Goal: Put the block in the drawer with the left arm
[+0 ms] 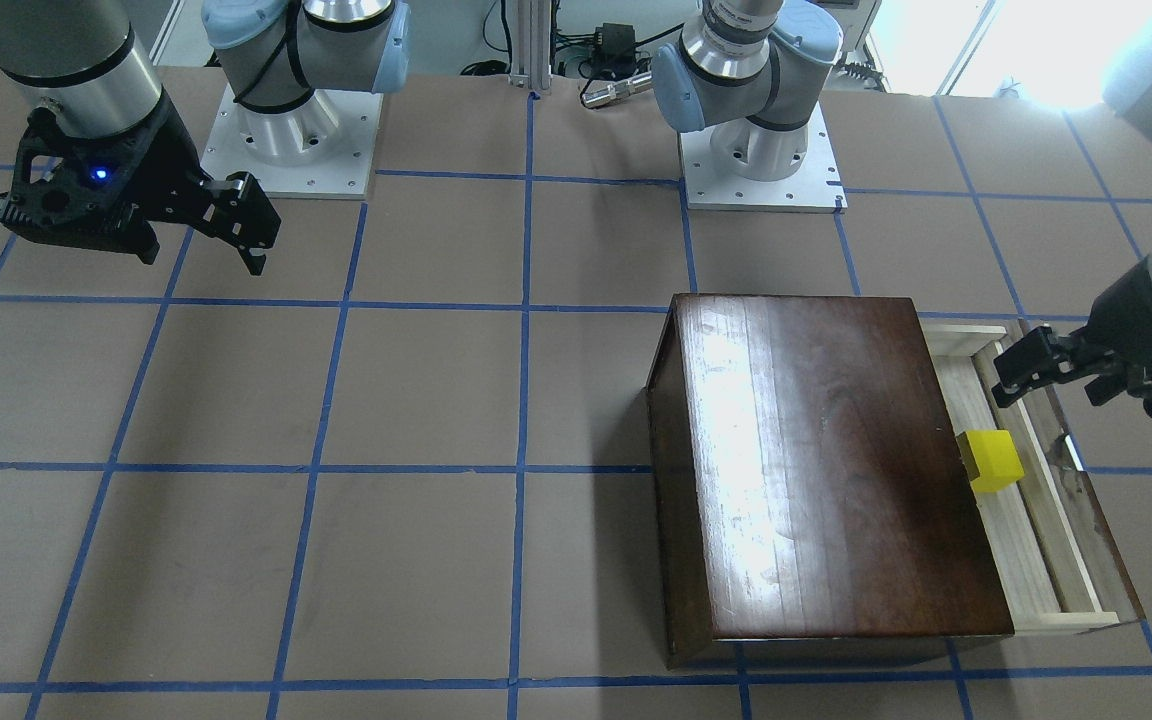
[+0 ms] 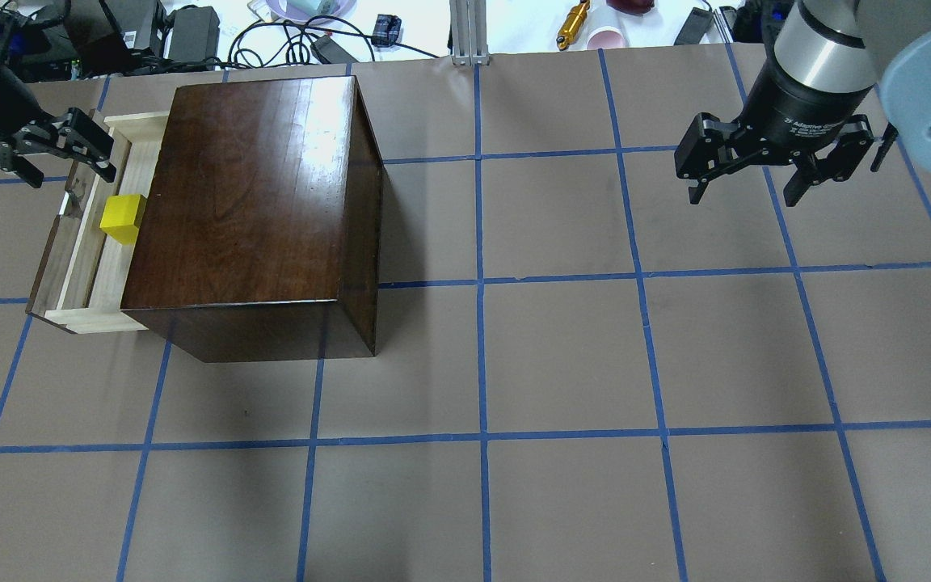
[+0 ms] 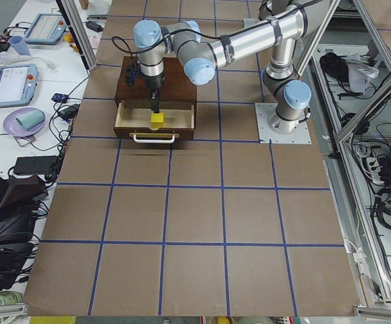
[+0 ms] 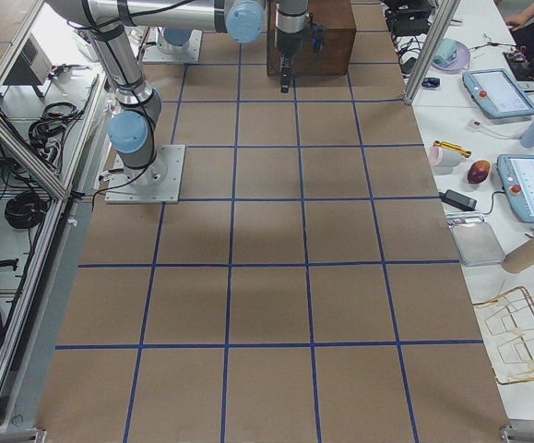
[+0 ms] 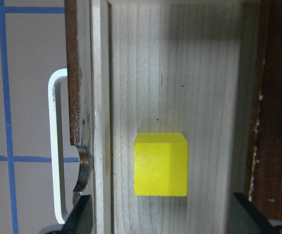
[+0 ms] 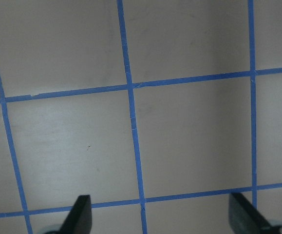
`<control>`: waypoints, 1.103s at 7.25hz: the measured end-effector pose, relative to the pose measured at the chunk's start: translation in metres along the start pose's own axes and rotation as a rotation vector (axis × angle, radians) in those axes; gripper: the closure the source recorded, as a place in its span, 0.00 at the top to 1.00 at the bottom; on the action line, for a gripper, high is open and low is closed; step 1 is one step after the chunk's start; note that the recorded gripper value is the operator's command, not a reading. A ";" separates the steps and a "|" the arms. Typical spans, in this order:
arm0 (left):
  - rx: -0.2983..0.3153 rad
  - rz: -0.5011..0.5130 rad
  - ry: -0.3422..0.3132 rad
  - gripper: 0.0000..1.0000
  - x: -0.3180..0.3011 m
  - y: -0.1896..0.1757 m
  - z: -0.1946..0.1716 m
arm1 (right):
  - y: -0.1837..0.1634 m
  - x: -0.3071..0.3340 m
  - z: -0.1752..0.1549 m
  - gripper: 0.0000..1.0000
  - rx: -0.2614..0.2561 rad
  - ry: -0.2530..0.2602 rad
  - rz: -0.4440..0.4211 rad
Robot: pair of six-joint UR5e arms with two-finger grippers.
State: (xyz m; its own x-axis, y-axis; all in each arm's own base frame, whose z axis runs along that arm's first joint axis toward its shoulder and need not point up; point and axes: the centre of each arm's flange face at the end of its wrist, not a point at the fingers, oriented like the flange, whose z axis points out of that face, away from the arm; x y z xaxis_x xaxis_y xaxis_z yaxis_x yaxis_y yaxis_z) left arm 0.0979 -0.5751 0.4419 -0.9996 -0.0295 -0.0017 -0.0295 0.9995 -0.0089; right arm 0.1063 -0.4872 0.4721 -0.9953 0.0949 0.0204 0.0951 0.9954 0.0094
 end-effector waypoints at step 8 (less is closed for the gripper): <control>-0.016 0.028 0.001 1.00 0.050 0.075 -0.114 | 0.000 0.000 0.000 1.00 0.000 0.000 0.000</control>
State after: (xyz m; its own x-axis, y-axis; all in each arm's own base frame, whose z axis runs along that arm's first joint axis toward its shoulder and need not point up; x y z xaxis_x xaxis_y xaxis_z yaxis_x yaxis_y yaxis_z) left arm 0.0457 -0.5010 0.5551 -1.0000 -0.0017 -0.0003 -0.0017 1.0000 0.0076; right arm 0.1063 -0.4871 0.4720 -0.9953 0.0949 0.0204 0.0951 0.9954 0.0096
